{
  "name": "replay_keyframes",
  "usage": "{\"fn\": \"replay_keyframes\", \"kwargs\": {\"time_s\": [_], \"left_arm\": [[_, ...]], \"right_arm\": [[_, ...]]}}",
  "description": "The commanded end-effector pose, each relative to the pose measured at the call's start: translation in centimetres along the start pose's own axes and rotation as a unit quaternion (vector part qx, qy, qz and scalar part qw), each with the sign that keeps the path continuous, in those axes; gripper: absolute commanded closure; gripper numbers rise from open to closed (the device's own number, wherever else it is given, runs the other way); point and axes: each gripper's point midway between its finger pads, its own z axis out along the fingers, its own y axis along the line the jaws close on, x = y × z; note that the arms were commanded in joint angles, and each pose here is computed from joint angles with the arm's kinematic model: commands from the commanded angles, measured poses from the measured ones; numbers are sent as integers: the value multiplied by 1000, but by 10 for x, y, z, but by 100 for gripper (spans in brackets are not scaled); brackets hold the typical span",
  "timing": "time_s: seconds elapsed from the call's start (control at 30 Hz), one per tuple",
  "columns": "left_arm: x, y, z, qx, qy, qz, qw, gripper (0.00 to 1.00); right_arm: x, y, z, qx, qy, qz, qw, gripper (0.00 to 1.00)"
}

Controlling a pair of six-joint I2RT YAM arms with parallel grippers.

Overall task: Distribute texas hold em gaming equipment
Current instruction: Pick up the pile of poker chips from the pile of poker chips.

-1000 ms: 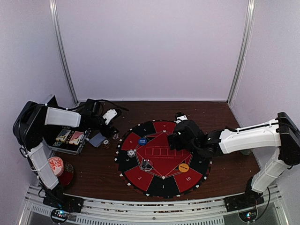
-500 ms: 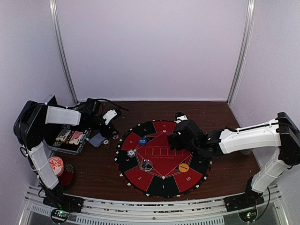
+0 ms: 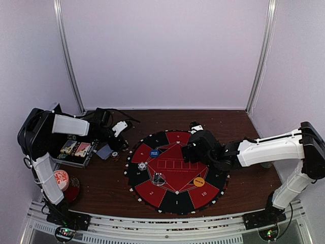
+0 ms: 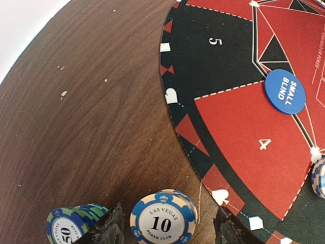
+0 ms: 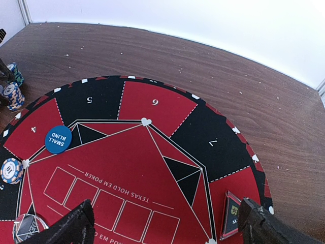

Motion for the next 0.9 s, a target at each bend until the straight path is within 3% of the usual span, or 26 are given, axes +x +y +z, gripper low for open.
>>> {"fn": "replay_keyframes", "kwargs": {"time_s": [0.0, 0.87], "left_arm": [[-5, 12, 1, -14, -3, 1, 1000, 37], [0, 11, 7, -9, 8, 0, 1000, 41]], "right_arm": [[0, -7, -2, 8, -3, 3, 1000, 1], [0, -6, -2, 7, -3, 3, 1000, 1]]}}
